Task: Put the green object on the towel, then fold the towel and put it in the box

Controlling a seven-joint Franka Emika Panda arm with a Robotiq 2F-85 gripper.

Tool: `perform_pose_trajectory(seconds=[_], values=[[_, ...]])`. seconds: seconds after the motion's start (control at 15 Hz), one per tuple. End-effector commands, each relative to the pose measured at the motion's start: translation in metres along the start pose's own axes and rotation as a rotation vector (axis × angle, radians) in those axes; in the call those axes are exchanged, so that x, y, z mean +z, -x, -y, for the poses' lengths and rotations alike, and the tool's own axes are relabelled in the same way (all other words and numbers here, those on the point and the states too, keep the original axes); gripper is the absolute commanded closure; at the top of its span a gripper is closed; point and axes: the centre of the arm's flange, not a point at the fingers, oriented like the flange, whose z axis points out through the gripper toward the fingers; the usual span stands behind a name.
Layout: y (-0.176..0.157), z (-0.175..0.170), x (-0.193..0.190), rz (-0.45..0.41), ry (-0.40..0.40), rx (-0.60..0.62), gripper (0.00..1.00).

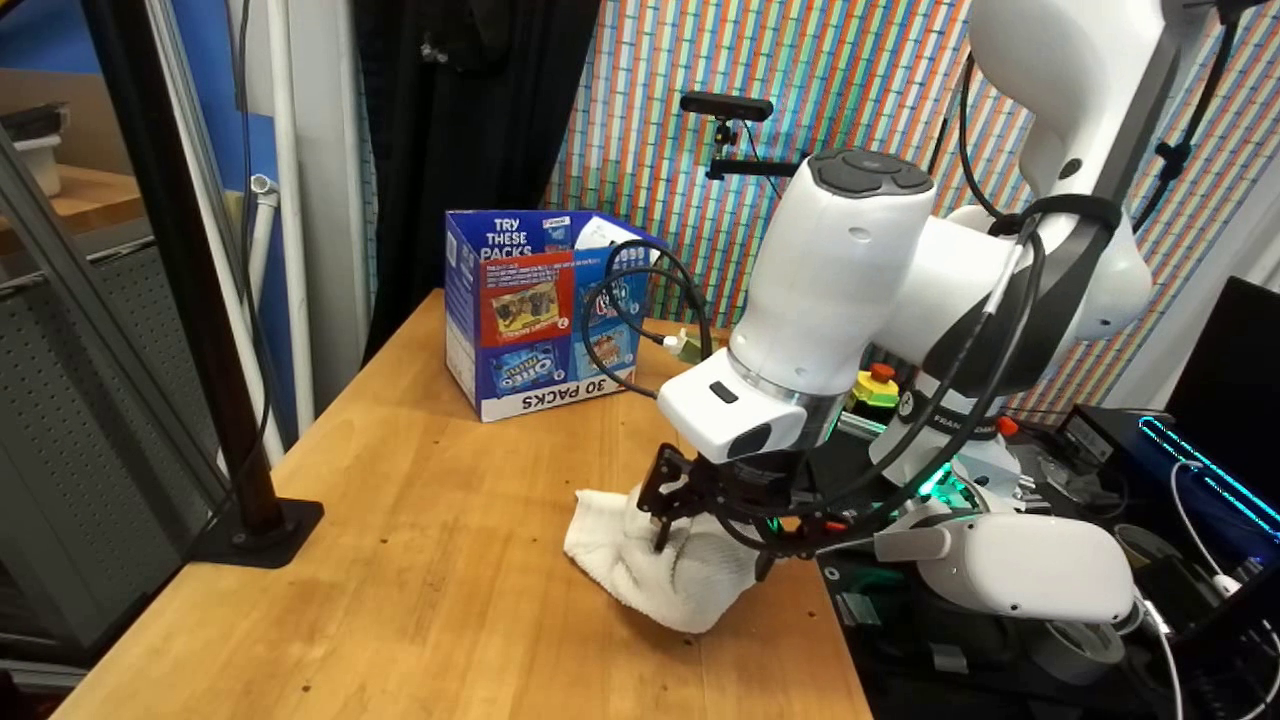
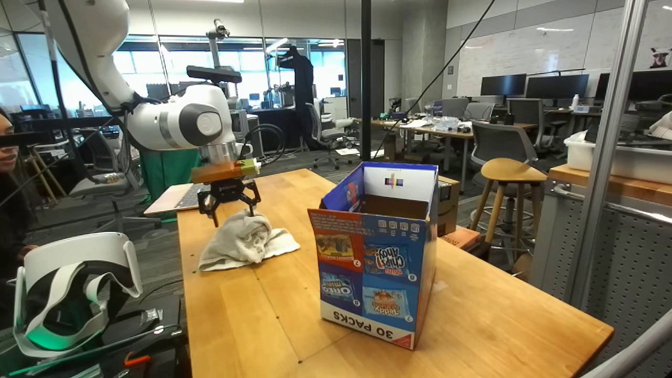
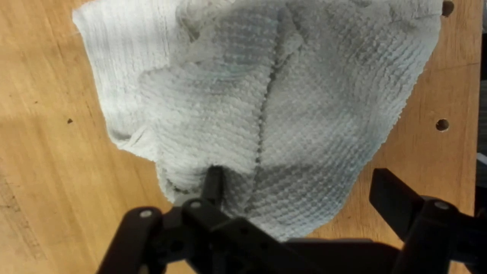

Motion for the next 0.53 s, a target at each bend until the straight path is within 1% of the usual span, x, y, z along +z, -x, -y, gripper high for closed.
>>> perform_pose_trajectory(seconds=[0.0,0.33,0.47], values=[[-0.005,-0.003,0.005,0.017,-0.004,0.014,0.00],[-0.004,-0.005,0.015,0.033,-0.028,0.034,0.00],[-0.004,-0.005,0.025,0.047,-0.055,0.040,0.00]])
